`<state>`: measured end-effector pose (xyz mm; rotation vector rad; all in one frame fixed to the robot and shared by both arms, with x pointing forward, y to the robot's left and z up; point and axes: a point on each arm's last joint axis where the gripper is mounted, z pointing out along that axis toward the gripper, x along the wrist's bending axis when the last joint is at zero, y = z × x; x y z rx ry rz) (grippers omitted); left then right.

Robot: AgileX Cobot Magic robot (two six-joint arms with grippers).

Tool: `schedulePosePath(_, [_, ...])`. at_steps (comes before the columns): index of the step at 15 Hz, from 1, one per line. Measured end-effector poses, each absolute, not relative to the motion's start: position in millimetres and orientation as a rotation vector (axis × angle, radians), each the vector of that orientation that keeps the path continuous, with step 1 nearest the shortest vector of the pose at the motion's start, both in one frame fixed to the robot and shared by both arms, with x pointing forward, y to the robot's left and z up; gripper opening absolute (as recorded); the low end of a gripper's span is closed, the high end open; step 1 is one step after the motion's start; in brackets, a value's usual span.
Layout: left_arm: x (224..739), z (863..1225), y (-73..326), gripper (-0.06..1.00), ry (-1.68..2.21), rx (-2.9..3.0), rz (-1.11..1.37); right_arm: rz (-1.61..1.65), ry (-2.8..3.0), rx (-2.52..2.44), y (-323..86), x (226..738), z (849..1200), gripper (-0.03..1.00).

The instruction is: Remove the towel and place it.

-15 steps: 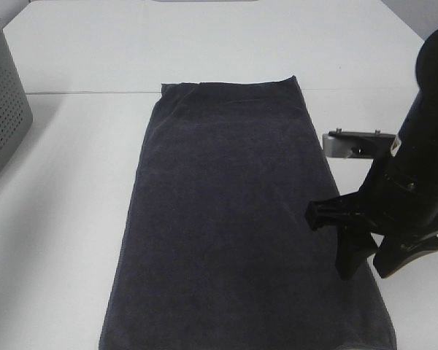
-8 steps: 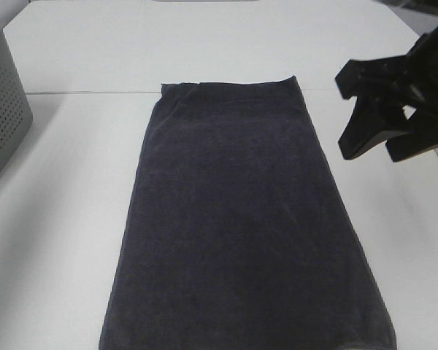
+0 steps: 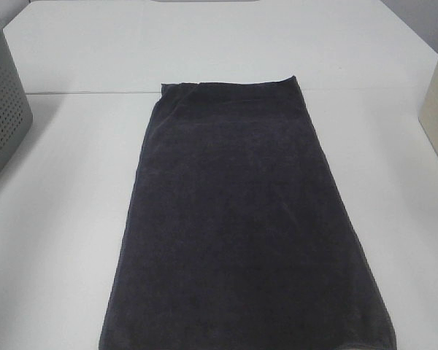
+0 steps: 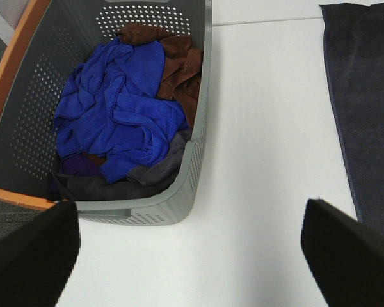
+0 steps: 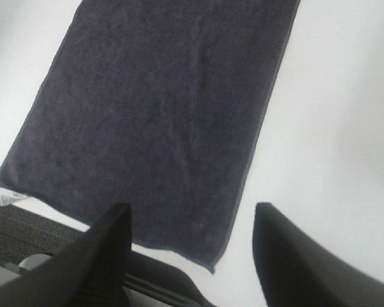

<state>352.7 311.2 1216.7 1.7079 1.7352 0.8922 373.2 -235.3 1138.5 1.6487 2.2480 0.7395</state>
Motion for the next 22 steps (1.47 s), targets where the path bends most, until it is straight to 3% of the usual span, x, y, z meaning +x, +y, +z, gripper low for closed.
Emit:
schedulePosePath(13, [191.1, 1116.7, 302.2, 0.88, 1.506, 1.501, 1.110, 0.931, 2.165, 1.416, -294.6, 241.4, 1055.8, 0.56])
schedulePosePath(22, [221.4, 1059.6, 297.2, 0.88, 1.541, 1.631, 0.960, 1.012, 2.107, 1.305, -300.7, 227.8, 1030.0, 0.56])
